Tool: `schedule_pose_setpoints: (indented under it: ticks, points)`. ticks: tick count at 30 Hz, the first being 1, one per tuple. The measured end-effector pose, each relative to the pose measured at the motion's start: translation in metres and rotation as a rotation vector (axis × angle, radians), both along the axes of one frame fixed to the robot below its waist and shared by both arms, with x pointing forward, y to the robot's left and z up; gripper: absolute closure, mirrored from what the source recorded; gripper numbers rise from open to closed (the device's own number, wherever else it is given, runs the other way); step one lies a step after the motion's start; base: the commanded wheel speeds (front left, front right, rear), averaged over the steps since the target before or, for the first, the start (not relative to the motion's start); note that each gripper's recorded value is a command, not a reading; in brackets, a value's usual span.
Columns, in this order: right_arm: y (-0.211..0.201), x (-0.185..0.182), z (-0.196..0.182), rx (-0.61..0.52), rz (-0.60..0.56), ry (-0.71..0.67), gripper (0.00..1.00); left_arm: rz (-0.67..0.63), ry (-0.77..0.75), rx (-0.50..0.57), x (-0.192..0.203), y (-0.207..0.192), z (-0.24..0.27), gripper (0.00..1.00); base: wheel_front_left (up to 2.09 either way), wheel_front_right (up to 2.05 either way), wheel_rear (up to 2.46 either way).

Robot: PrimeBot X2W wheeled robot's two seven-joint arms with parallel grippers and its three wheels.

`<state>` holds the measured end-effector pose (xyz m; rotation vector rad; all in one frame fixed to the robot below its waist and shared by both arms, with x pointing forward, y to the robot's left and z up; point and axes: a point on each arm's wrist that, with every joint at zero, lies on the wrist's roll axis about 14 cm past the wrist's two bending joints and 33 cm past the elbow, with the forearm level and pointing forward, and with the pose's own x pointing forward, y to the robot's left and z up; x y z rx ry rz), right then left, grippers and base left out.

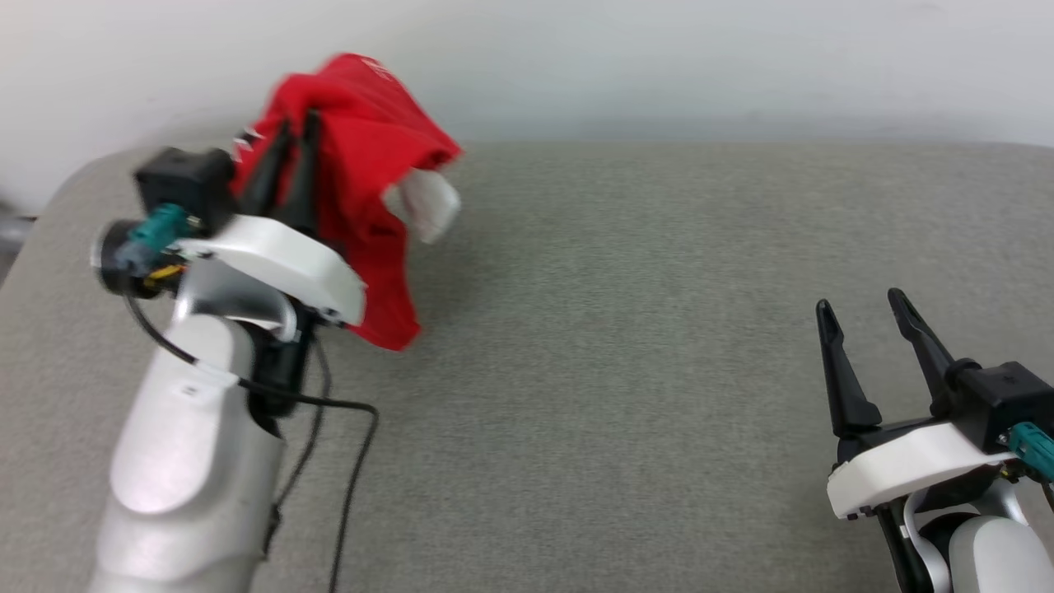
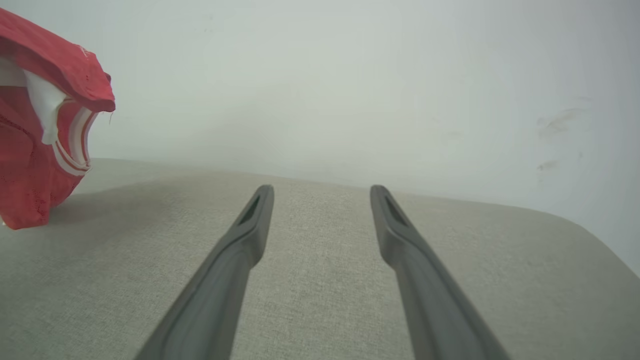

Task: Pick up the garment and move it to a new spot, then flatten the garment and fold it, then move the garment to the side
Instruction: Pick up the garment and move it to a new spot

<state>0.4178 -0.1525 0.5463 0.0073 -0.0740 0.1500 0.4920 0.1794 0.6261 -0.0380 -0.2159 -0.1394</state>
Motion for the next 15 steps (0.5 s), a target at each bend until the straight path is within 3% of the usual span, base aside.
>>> schedule_pose_setpoints:
  ticks: [9,15]
  points:
    - [-0.047,-0.022,-0.004,0.01,-0.131,0.01,0.0,-0.389,0.13,-0.069,-0.028,-0.15,-0.046,1.0,0.0,0.0,0.0]
    - [-0.066,-0.021,-0.022,0.007,-0.189,0.056,0.0,-0.581,0.315,-0.077,-0.061,-0.215,-0.11,1.0,0.0,0.0,0.0]
